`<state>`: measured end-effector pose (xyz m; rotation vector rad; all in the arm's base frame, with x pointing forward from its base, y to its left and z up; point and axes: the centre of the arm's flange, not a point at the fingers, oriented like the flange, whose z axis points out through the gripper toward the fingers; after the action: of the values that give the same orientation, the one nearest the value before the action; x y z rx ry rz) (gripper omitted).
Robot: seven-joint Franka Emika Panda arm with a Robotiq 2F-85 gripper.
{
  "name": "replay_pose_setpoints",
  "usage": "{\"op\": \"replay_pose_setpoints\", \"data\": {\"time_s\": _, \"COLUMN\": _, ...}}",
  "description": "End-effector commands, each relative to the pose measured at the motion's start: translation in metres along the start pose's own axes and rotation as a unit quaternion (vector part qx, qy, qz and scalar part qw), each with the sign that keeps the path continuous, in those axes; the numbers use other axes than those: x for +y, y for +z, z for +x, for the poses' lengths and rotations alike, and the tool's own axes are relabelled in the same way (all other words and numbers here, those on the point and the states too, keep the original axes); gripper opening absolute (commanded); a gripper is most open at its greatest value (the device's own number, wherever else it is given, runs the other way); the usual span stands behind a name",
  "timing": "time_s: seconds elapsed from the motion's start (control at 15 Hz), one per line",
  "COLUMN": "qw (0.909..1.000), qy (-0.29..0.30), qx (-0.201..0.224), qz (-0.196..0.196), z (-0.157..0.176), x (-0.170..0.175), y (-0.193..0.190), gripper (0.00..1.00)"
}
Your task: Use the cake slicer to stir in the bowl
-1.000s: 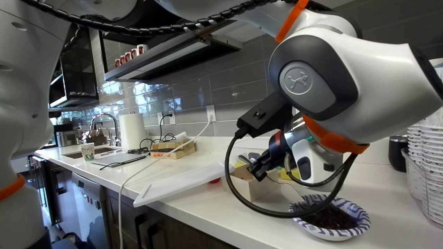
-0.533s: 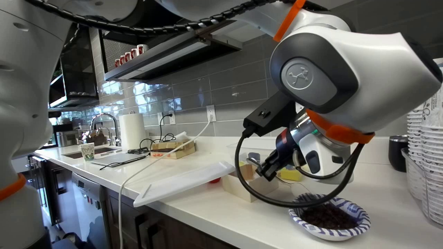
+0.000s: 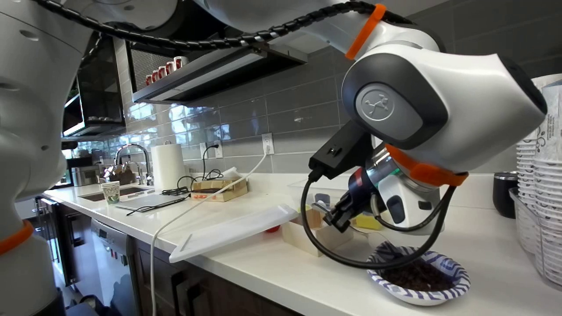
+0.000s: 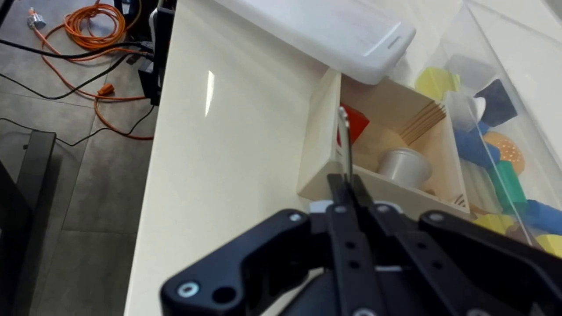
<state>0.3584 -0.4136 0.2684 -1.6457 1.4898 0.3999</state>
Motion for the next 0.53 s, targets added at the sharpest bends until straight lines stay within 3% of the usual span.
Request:
{"op": "replay_pose_setpoints", "data": {"time_s": 0.0, "qw": 0.9996, "qy": -0.027, "qx": -0.001, "qz": 0.009, "z": -0.008, "x": -0.010, "y": 0.005, "gripper": 0.01}}
{"op": "replay_pose_setpoints", "data": {"time_s": 0.47, "qw": 0.9982, "qy": -0.048, "qx": -0.031, "qz": 0.018, "z": -0.020, "x": -0.027, "y": 0.020, "gripper": 0.01}}
